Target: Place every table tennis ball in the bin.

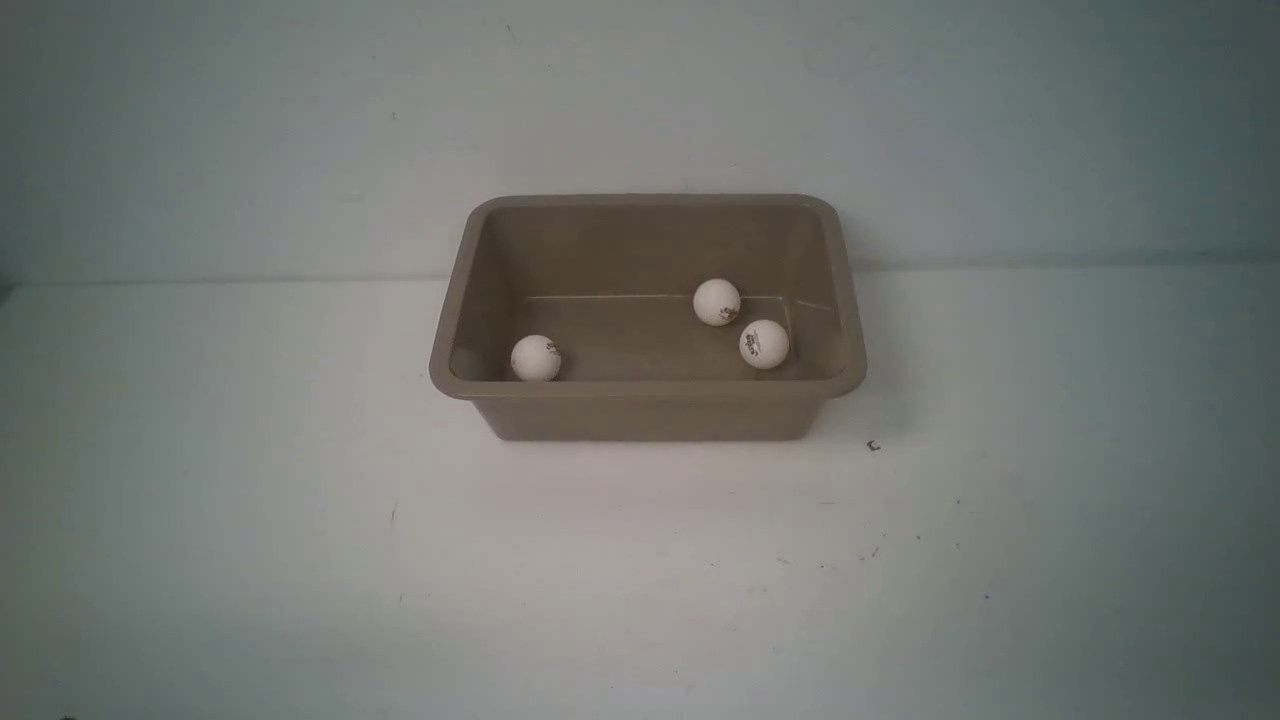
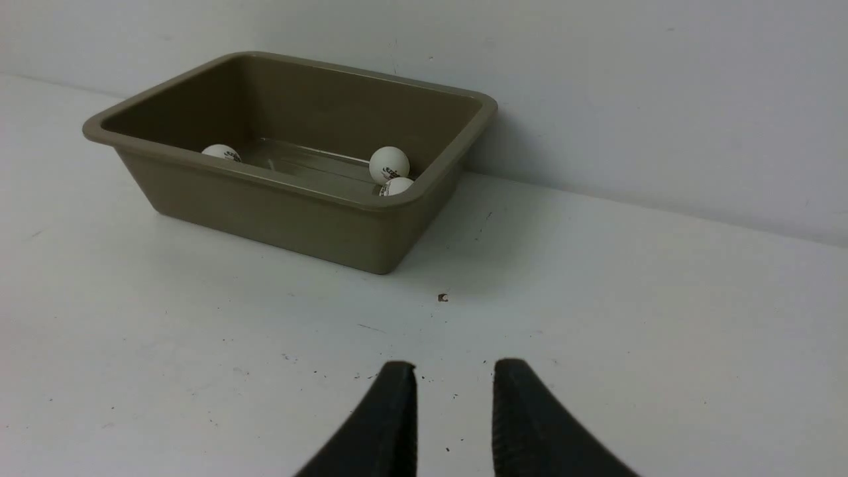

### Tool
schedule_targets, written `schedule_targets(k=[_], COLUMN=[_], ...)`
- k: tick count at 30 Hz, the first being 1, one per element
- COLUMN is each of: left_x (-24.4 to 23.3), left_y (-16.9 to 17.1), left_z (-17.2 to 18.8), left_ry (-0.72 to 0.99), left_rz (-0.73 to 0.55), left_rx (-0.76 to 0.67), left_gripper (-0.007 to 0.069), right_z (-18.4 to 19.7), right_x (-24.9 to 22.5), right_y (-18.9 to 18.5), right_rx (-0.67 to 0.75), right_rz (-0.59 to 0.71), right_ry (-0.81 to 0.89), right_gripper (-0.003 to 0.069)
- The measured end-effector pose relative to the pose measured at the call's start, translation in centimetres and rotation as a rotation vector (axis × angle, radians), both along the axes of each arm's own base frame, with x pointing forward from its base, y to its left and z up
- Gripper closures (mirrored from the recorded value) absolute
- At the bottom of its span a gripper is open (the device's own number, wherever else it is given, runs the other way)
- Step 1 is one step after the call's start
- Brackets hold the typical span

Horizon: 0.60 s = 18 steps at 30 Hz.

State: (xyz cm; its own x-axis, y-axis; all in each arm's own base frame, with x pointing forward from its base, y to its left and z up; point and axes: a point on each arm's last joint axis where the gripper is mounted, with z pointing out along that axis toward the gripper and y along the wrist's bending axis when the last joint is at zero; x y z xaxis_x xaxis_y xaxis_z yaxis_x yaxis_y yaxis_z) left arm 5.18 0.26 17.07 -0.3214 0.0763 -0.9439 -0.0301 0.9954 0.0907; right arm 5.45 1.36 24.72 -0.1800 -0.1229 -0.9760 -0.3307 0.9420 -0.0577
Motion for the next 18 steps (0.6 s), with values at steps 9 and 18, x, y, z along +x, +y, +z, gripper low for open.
schedule_targets(k=[9, 18], left_x=[0.0, 0.0], left_y=[0.0, 0.0], left_z=[0.0, 0.0], left_ry=[-0.004, -0.005], left_rz=[0.0, 0.0], left_rx=[0.0, -0.002], left_gripper=[0.0336, 0.0336], right_z=[0.0, -2.5], right_x=[0.0, 0.8], right_y=[0.0, -0.2], right_rx=[-0.001, 0.045], right_rz=[-0.001, -0.124], right_ry=[0.002, -0.066], right_gripper=[0.05, 0.05])
